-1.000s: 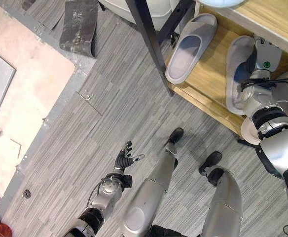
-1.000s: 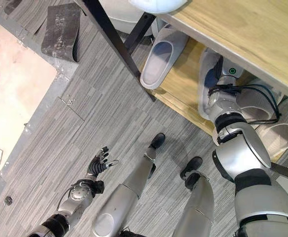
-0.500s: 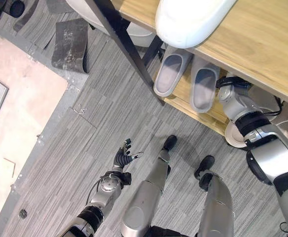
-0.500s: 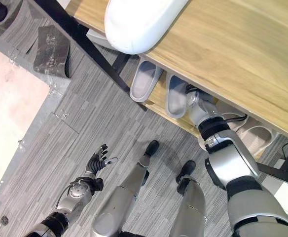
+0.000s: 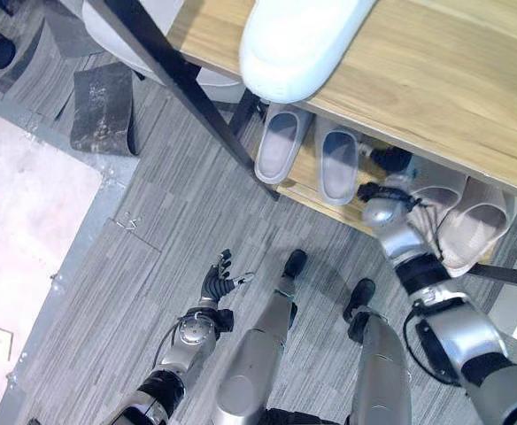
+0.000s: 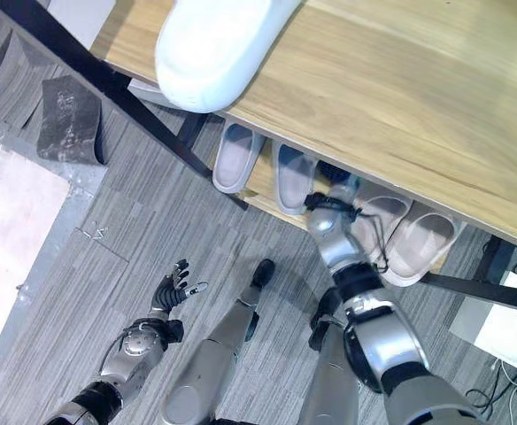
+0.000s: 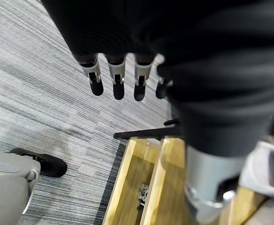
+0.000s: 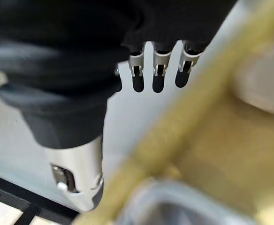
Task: Arrange the slippers neatly on the shoe rack.
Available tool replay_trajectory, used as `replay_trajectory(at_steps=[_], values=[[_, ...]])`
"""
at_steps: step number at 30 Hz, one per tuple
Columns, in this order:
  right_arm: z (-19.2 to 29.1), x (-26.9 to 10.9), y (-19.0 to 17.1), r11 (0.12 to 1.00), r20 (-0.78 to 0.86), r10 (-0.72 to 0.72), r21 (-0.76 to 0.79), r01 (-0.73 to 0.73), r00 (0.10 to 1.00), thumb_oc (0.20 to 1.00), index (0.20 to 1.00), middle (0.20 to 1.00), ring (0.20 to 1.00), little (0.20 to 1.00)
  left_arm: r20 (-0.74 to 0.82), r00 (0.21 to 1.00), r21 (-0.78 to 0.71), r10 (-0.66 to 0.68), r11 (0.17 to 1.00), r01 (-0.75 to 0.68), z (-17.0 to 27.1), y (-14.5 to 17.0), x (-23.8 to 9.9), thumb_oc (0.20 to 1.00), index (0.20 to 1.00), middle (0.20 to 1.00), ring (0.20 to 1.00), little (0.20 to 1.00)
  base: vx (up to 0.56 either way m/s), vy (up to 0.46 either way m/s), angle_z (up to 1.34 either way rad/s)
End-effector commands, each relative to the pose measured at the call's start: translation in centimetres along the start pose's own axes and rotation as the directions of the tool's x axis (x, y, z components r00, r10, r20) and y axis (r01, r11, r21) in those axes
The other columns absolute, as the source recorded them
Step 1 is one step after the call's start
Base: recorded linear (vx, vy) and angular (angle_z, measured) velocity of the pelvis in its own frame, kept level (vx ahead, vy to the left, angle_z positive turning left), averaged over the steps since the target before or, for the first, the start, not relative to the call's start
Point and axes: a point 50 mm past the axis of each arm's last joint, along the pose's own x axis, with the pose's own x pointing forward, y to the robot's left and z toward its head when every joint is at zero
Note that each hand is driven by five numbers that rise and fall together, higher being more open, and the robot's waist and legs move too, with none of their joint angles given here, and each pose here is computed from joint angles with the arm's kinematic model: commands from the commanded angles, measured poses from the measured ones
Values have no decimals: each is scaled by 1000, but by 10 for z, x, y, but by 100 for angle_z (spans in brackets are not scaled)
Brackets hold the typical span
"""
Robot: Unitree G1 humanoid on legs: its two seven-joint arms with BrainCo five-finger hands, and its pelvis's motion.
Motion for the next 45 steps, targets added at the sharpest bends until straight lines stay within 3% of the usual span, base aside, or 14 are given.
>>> replay_trajectory(at_steps=[1, 9, 19, 25, 31, 36, 37, 38, 39, 40, 41, 42, 43, 45], values=[[15, 9, -3, 982, 47, 38, 185, -46, 998, 1000, 1000, 1000, 1000, 1000, -11, 999, -19, 39, 999, -40, -3, 8, 1, 1000, 1000, 1000, 1000, 1000, 0, 6, -13], [15, 7, 34, 831, -194, 210, 552, -71, 958, 1000, 1000, 1000, 1000, 1000, 3, 997, -33, 77, 997, -77, 11, 13, 17, 1000, 1000, 1000, 1000, 1000, 4, -2, 0], [66, -19, 84, 473, -31, 526, 841, -262, 850, 1000, 1000, 1000, 1000, 1000, 67, 997, -54, 46, 998, -42, 40, 7, 33, 1000, 1000, 1000, 1000, 1000, 24, -15, -1], [77, -9, 73, 485, 45, 500, 812, -323, 865, 1000, 1000, 1000, 1000, 1000, 57, 998, -99, 32, 995, -26, 31, 13, 23, 1000, 1000, 1000, 1000, 1000, -29, 14, -2], [81, -9, 51, 706, 199, 450, 517, -483, 870, 1000, 1000, 1000, 1000, 1000, 3, 996, -98, 90, 991, -89, 12, 25, 11, 1000, 1000, 1000, 1000, 1000, -7, 9, 0], [66, -24, 39, 788, 248, 447, 345, -510, 859, 1000, 1000, 1000, 1000, 1000, -10, 989, -106, 144, 984, -144, 9, 30, 10, 1000, 1000, 1000, 1000, 1000, 32, 7, -21], [45, -43, 37, 791, 214, 460, 342, -507, 862, 1000, 1000, 1000, 1000, 1000, -83, 986, -65, 142, 987, -148, -15, 17, -2, 1000, 1000, 1000, 1000, 1000, 62, -50, -47], [18, -52, 30, 821, 138, 443, 335, -462, 886, 1000, 1000, 1000, 1000, 1000, 303, 947, 294, 107, 935, -200, 41, 17, 1, 1000, 1000, 1000, 1000, 1000, 56, -45, -47], [17, -52, 30, 821, 138, 442, 335, -462, 886, 1000, 1000, 1000, 1000, 1000, 303, 947, 295, 107, 934, -200, 41, 17, 1, 1000, 1000, 1000, 1000, 1000, 56, -43, -28], [17, -62, 20, 805, 176, 465, 323, -497, 868, 1000, 1000, 1000, 1000, 1000, 214, 968, 262, 133, 947, -188, 38, 23, 7, 1000, 1000, 1000, 1000, 1000, 81, -29, -17], [-13, -78, 27, 788, 39, 531, 344, -510, 847, 1000, 1000, 1000, 1000, 1000, -101, 994, -93, 42, 994, -52, -30, 4, -28, 1000, 1000, 1000, 1000, 1000, 84, -32, -11], [-13, -78, 27, 788, 39, 531, 344, -510, 847, 1000, 1000, 1000, 1000, 1000, -101, 994, -93, 42, 994, -52, -30, 4, -28, 1000, 1000, 1000, 1000, 1000, 83, -12, -32], [-22, -82, 33, 767, 2, 572, 354, -535, 820, 1000, 1000, 1000, 1000, 1000, -240, 965, 109, 104, 991, -80, -60, 15, -30, 1000, 1000, 1000, 1000, 1000, 77, -15, -36], [-48, -112, 17, 737, -74, 621, 393, -550, 780, 1000, 1000, 1000, 1000, 1000, -156, 986, 56, 64, 997, -55, -38, 7, -23, 1000, 1000, 1000, 1000, 1000, 194, -59, -23]])
